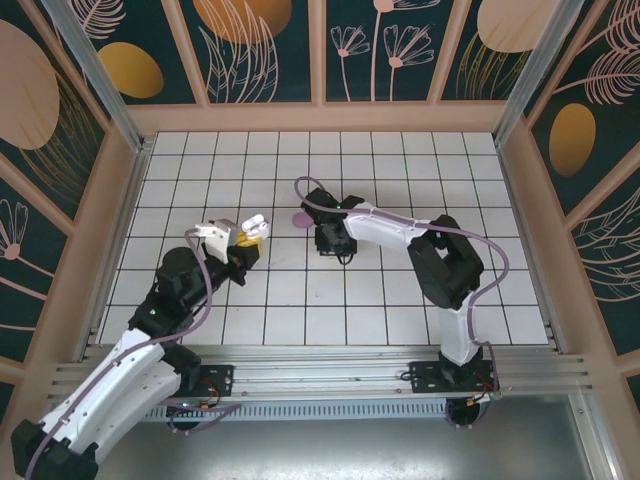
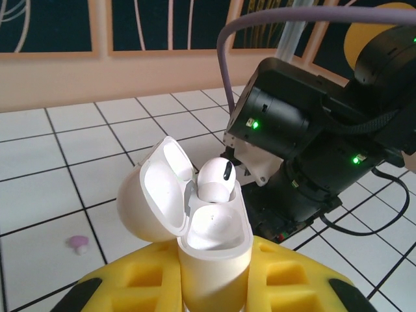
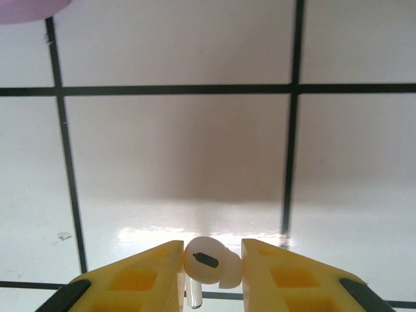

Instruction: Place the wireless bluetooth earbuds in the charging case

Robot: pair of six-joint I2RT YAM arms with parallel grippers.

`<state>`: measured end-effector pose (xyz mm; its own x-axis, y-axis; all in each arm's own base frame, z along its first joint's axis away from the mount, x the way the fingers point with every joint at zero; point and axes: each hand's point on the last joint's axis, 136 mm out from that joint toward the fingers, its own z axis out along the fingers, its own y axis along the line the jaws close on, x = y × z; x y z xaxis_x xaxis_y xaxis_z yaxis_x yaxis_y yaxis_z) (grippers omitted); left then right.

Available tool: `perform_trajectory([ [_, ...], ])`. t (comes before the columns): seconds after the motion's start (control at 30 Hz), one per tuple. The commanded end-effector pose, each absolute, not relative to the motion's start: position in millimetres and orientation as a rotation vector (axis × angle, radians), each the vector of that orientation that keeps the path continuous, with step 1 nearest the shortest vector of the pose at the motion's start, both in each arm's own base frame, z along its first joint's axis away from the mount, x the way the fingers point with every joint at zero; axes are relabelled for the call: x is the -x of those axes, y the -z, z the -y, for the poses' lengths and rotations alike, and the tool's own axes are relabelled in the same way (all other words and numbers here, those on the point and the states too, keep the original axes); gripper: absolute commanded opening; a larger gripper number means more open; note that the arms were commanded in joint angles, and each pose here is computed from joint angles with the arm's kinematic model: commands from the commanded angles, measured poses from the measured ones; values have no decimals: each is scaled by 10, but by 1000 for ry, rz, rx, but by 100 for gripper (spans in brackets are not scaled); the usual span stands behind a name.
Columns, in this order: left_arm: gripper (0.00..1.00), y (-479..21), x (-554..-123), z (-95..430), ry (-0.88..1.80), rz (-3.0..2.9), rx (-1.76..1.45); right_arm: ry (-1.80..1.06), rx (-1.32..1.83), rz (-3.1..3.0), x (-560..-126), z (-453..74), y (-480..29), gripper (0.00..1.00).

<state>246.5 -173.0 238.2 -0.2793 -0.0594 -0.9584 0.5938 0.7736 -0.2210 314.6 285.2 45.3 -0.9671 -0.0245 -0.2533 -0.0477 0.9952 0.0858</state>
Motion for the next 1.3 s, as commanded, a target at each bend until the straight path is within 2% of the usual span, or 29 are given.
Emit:
perform_trajectory([
  [0.0, 0, -2595, -2509, 1863, 754, -1638, -427, -140, 116, -2837, -3211, -2768, -528, 28],
  [0.37, 0, -2564, -2700, 2181, 844, -1636, -516, -198, 108, -2853, -3291, -2559, -380, 28],
  [0.83, 0, -2458, -2760, 2228, 837, -1661, -536, -237, 98, -2873, -3305, -2552, -305, 29],
  [0.97, 0, -2443, -2749, 2252, 838, -1654, -562, -242, 76, -2821, -3368, -2539, -529, 28],
  [1.27, 0, -2537, -2714, 2353, 887, -1581, -619, -255, 2, -2594, -3483, -2411, -1460, 28],
])
